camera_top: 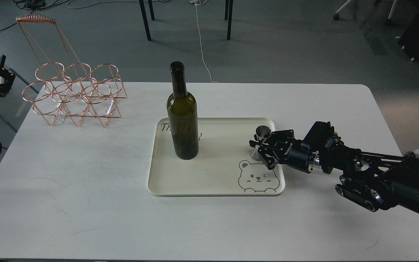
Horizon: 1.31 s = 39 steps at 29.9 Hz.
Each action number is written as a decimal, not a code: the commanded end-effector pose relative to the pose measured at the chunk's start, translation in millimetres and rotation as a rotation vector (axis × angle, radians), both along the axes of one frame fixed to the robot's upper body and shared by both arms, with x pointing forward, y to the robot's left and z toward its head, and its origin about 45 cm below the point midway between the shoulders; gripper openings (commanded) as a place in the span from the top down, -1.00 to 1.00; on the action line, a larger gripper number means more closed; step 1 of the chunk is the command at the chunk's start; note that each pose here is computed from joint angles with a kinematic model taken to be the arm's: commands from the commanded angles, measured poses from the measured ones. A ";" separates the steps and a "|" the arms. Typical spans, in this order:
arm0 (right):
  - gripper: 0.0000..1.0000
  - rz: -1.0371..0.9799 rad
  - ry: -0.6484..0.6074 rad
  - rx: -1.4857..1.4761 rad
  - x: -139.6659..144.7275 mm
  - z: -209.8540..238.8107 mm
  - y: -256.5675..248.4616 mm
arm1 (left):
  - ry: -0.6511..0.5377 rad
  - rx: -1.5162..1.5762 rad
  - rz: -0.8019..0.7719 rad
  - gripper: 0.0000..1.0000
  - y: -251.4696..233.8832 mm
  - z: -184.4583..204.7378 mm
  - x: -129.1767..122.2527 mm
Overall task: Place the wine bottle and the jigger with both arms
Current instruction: 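Reach the right gripper to the steel jigger and grasp it, then lift the jigger with the right gripper and carry it off the tray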
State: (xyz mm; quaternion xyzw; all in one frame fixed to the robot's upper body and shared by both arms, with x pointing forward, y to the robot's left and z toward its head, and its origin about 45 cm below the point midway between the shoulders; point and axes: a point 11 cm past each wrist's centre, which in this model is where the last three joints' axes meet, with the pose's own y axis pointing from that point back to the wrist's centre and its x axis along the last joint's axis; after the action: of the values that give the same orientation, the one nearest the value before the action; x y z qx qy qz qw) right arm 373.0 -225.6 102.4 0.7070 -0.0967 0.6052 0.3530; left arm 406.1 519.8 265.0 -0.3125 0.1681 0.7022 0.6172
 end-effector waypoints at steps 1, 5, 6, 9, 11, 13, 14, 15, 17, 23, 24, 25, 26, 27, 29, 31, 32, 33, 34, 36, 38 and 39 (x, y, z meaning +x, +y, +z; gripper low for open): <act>0.87 0.002 -0.003 0.001 0.5 1.0 0.5 | -0.001 -0.002 0.000 -0.97 -0.2 -0.2 0.1; 0.87 -0.003 -0.010 0.002 3.2 4.2 -1.6 | -0.003 -0.001 0.000 -0.97 -0.3 0.9 0.4; 0.87 -0.006 -0.012 0.003 4.1 5.3 -2.2 | -0.003 -0.001 0.000 -0.97 -0.3 0.9 0.4; 0.87 -0.016 -0.027 0.006 9.7 11.7 -4.8 | -0.006 -0.001 -0.001 -0.97 -0.6 2.2 1.2; 0.87 -0.028 -0.033 0.012 12.1 15.9 -9.2 | -0.012 -0.001 -0.003 -0.97 -1.3 4.8 2.7; 0.87 -0.053 -0.047 0.027 16.7 22.6 -14.9 | -0.015 -0.001 -0.004 -0.97 -1.6 6.0 3.5; 0.87 -0.067 -0.056 0.034 19.7 26.9 -18.7 | -0.019 -0.002 -0.005 -0.97 -2.3 7.7 4.4; 0.87 -0.085 -0.068 0.041 23.1 31.8 -24.1 | -0.020 -0.004 -0.004 -0.97 -2.2 7.7 4.4; 0.87 -0.127 -0.095 0.053 30.2 43.3 -39.0 | -0.024 -0.002 -0.007 -0.97 -2.7 10.1 5.5; 0.87 -0.247 -0.177 0.100 42.3 82.5 -87.6 | -0.036 0.015 0.000 -0.97 4.3 20.5 4.2; 0.87 -0.264 -0.180 0.093 40.9 84.0 -97.4 | -0.038 0.015 -0.001 -0.97 4.3 21.7 4.5; 0.87 -0.287 -0.177 0.090 37.7 84.5 -108.8 | -0.038 0.016 0.000 -0.97 4.9 22.1 4.3; 0.87 -0.316 -0.169 0.094 33.5 84.1 -120.3 | -0.040 0.019 0.002 -0.97 6.0 23.7 4.1; 0.87 -0.341 -0.160 0.101 29.6 83.4 -129.2 | -0.041 0.022 0.003 -0.97 7.3 25.1 3.6; 0.87 -0.396 -0.133 0.109 18.8 78.5 -148.8 | -0.045 0.023 0.003 -0.97 7.7 27.3 3.9; 0.87 -0.449 -0.105 0.102 6.0 70.1 -169.1 | -0.045 0.023 0.002 -0.97 7.3 27.3 4.1; 0.87 -0.473 -0.090 0.099 -0.5 65.1 -177.4 | -0.046 0.022 0.000 -0.97 6.8 27.4 4.2; 0.87 -0.493 -0.076 0.099 -6.0 60.2 -183.3 | -0.044 0.024 -0.001 -0.97 6.6 27.2 4.3; 0.87 -0.510 -0.062 0.101 -11.3 55.0 -187.5 | -0.046 0.024 -0.002 -0.97 6.4 27.9 4.6; 0.87 -0.545 -0.038 0.107 -19.8 47.0 -195.2 | -0.050 0.018 -0.010 -0.97 3.0 28.5 6.0; 0.87 -0.571 -0.019 0.119 -25.5 41.1 -198.8 | -0.054 0.013 -0.021 -0.97 -1.2 29.0 7.2; 0.87 -0.580 -0.012 0.121 -27.8 38.6 -200.3 | -0.055 0.012 -0.028 -0.97 -3.2 29.2 7.8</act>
State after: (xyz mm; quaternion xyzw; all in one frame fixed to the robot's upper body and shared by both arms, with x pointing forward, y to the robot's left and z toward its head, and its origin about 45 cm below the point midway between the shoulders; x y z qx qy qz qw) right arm 353.5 -419.9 149.1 0.6619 -0.3236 0.4939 0.4618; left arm 412.3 521.9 293.6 -0.3233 0.1487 0.6915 0.6287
